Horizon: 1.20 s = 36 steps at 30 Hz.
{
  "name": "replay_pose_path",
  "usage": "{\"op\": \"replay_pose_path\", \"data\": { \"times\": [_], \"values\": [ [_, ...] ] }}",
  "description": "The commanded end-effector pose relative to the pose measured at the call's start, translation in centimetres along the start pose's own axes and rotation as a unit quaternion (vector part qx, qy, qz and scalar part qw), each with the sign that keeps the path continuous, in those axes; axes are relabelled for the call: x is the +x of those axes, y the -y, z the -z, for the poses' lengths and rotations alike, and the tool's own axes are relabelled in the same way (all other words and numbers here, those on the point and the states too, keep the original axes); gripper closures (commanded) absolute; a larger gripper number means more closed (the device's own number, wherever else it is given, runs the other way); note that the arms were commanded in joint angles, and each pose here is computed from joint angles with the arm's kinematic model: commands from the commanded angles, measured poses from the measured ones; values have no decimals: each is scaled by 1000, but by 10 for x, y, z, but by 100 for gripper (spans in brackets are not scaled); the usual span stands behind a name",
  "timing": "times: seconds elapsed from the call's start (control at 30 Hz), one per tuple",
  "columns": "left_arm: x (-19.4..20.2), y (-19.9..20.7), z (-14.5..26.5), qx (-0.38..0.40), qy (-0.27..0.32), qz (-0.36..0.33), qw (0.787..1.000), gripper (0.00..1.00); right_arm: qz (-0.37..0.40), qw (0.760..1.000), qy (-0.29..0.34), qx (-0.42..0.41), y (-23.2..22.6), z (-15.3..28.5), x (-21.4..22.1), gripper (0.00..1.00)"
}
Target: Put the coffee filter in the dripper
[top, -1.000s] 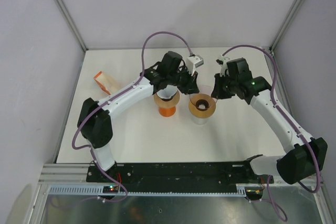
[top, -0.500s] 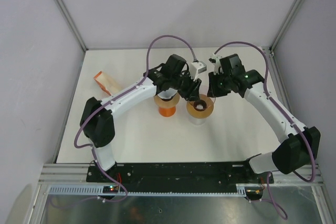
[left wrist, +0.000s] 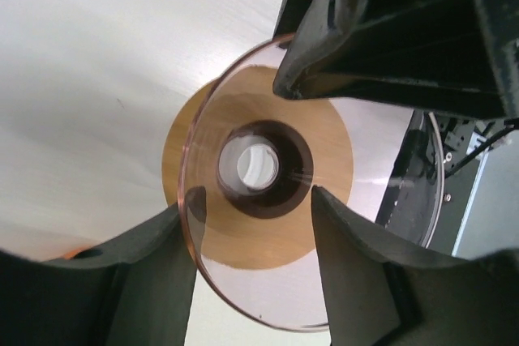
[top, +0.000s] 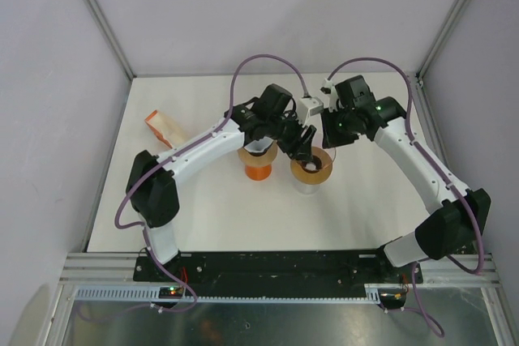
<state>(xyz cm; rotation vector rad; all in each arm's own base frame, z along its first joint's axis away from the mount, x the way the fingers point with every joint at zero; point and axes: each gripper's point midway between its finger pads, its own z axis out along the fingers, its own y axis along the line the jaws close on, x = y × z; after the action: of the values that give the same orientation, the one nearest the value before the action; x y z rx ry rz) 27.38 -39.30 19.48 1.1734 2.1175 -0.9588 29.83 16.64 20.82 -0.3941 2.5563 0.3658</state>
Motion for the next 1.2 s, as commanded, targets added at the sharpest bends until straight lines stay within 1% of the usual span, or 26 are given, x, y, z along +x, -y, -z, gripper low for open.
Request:
{"op": "replay_pose_path", "data": {
  "times": [0.0,0.23,0.37,0.47,0.57,0.63,0.77,0.93,1.03,1.1,1.17],
  "values": [
    [-29,10,10,8,33,-29,999,41,13,1000,26,6,-2,21,-15,69],
    [-46,15,25,0,54,-50,997,38,15,998,57,2,-5,42,-23,65],
    [-58,13,36,-19,69,-66,995,31,15,997,79,-3,-6,55,-30,63],
    [-61,6,39,-37,72,-68,994,28,10,997,79,-7,-5,53,-31,62],
    [-64,-1,42,-48,74,-62,994,27,8,997,74,-5,-4,50,-31,62],
    [-69,-3,50,-53,81,-63,993,27,9,997,82,-5,-4,54,-33,61],
    [-94,-2,85,-68,120,-77,988,26,12,993,115,1,-3,73,-42,60],
    [-111,-6,154,-115,173,-100,973,19,17,984,175,-5,-4,107,-49,53],
    [-108,-19,200,-168,197,-109,960,14,25,980,196,-13,-2,118,-45,50],
    [-96,-34,224,-217,195,-112,950,10,29,978,204,-17,1,120,-41,47],
    [-79,-54,244,-274,183,-104,938,7,30,976,214,-22,4,123,-38,40]
  ]
}}
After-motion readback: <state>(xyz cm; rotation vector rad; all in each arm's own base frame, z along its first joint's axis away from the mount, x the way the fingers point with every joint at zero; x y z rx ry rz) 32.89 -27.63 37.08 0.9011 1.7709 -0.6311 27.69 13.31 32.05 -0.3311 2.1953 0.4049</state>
